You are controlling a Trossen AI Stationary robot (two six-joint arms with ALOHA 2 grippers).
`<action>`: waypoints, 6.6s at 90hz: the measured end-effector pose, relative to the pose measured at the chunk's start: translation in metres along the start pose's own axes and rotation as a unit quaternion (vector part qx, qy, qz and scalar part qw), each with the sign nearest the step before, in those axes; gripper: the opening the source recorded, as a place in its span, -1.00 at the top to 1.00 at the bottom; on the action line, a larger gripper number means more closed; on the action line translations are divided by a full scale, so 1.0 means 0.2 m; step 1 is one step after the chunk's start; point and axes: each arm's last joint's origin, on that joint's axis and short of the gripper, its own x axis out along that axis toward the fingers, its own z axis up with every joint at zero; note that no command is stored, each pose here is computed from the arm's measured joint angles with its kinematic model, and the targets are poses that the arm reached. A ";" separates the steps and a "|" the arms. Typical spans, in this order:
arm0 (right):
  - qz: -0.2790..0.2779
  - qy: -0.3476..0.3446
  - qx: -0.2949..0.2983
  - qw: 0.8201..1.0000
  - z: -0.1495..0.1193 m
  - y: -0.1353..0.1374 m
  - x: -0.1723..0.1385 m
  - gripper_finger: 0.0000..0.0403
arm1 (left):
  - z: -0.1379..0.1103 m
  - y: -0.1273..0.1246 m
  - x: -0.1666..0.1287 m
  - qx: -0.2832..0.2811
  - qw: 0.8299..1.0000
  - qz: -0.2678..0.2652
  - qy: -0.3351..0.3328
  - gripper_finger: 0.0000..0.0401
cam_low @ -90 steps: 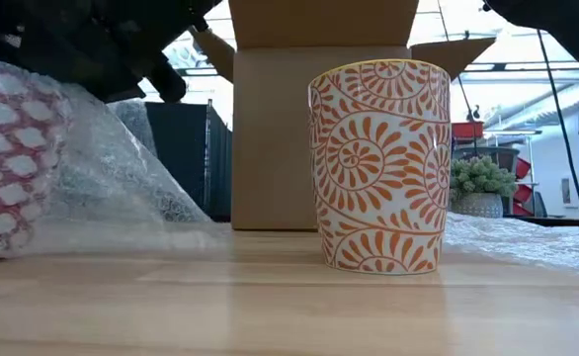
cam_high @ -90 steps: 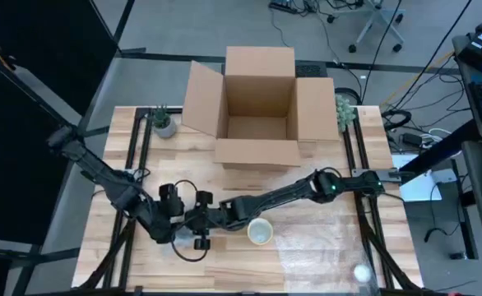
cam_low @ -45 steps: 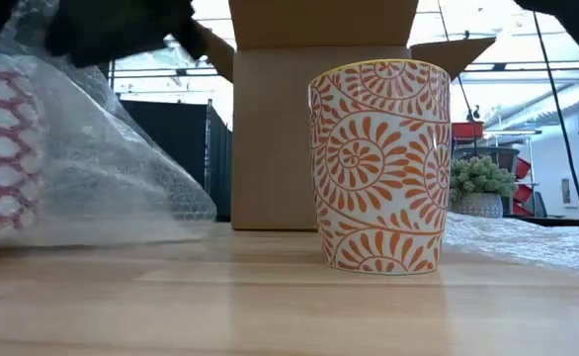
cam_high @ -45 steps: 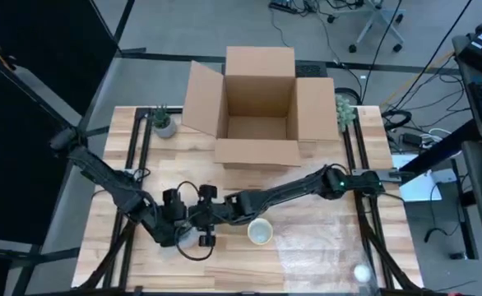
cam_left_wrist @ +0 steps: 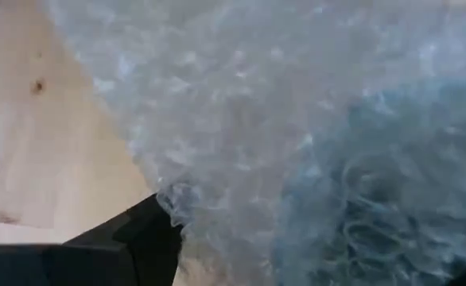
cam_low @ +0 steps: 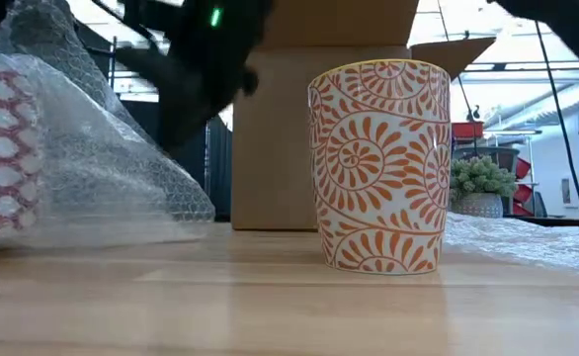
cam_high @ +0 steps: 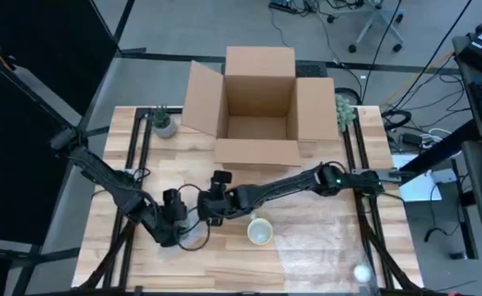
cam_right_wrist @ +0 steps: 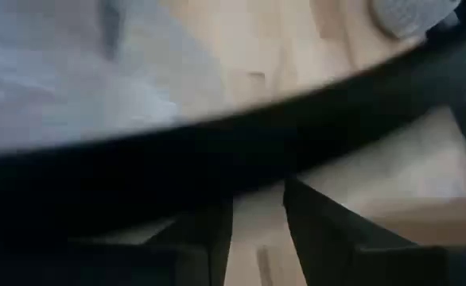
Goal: Wrap mug
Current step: Wrap the red mug with the bubble wrap
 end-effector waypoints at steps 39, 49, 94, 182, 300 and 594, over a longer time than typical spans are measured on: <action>0.129 -0.132 0.009 0.983 0.11 0.21 -0.17 0.49 | 0.00 0.00 0.00 -0.002 1.000 -0.001 0.002 -0.34; 0.140 -0.156 0.011 0.978 0.12 0.25 -0.19 0.49 | 0.00 0.00 0.00 -0.005 1.000 -0.003 0.001 -0.34; 0.156 -0.154 0.043 0.975 0.07 0.35 -0.05 0.49 | 0.04 -0.02 -0.03 -0.011 1.000 -0.012 -0.008 -0.34; 0.155 -0.150 0.024 0.976 0.06 0.35 -0.04 0.49 | 0.20 0.04 -0.54 -0.020 0.994 0.107 -0.031 -0.34; 0.162 -0.185 0.038 0.969 0.08 0.37 -0.03 0.49 | -0.05 -0.03 -0.10 -0.083 0.996 0.022 -0.024 -0.34; 0.226 -0.166 0.007 0.960 0.07 0.36 -0.02 0.81 | 0.09 -0.04 -0.29 -0.073 0.996 -0.030 -0.033 -0.34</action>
